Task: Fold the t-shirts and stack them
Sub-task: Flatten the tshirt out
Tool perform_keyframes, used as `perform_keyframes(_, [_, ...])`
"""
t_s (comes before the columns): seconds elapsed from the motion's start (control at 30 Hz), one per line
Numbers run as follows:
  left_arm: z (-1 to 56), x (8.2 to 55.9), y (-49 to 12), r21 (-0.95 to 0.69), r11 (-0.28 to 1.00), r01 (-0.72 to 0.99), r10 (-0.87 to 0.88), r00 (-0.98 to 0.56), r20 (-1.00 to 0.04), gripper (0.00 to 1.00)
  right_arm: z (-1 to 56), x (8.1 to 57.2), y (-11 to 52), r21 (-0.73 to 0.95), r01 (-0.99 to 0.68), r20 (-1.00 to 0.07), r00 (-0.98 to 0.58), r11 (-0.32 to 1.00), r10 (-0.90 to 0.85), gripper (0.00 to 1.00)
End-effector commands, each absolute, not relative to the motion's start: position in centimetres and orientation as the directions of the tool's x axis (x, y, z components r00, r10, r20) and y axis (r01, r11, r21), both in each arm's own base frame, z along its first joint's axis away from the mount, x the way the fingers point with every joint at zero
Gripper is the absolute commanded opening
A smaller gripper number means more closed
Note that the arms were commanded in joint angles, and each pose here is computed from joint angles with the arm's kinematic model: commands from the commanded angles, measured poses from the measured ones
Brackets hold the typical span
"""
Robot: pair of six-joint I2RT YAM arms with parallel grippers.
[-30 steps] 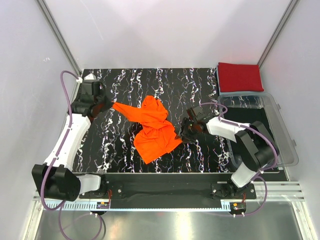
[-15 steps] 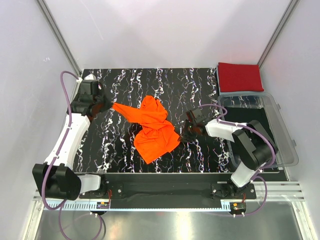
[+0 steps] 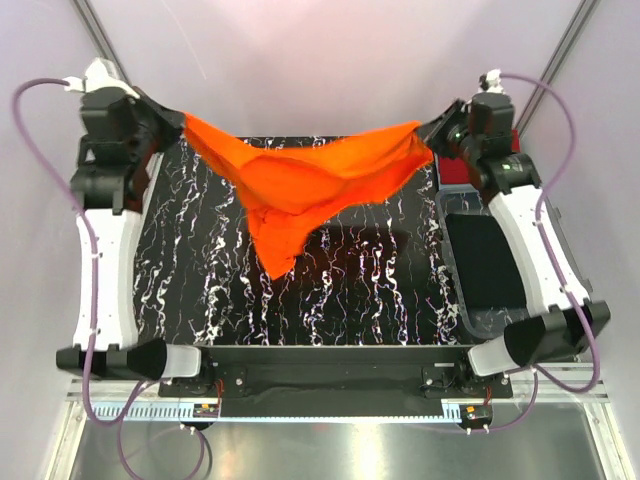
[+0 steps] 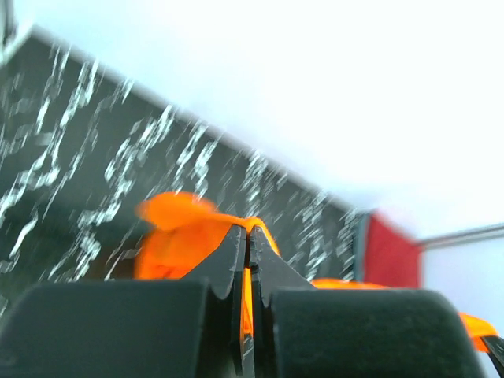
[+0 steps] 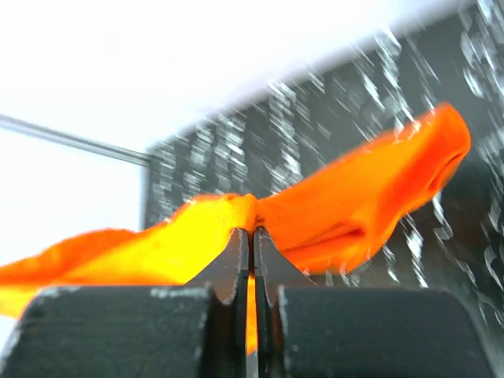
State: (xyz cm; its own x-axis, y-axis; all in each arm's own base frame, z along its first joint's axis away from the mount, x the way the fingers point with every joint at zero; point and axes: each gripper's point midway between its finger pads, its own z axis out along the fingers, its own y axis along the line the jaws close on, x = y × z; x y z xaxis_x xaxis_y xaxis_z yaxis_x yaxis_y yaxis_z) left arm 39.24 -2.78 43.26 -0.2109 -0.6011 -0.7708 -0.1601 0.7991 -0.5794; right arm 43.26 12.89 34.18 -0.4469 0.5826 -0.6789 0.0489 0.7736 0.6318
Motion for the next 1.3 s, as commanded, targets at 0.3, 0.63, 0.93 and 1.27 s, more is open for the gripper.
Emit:
perform_keyframes(0.3, [29.7, 30.4, -4.4, -0.569, 0.791, -0.226, -0.603, -0.446, -0.662, 0.0, 25.3, 33.5, 12.3, 0.527, 0.075, -0.618, -0.65, 0.847, 0.442, 0.0])
perform_keyframes(0.63, [19.0, 27.2, -3.1, -0.447, 0.817, -0.365, -0.576, -0.566, -0.59, 0.0, 12.0, 31.3, 11.6, 0.398, 0.194, -0.43, -0.824, 0.897, 0.369, 0.0])
perform_keyframes(0.93, [14.5, 27.5, -0.9, -0.303, 0.839, -0.453, -0.539, -0.608, -0.583, 0.0, 10.2, 29.7, 11.2, 0.375, 0.269, -0.359, -0.841, 0.887, 0.406, 0.23])
perform_keyframes(1.27, [10.9, 26.3, -2.1, -0.331, 0.815, -0.476, -0.58, -0.649, -0.492, 0.0, 11.7, 26.6, 11.2, 0.416, 0.362, -0.319, -0.801, 0.834, 0.507, 0.45])
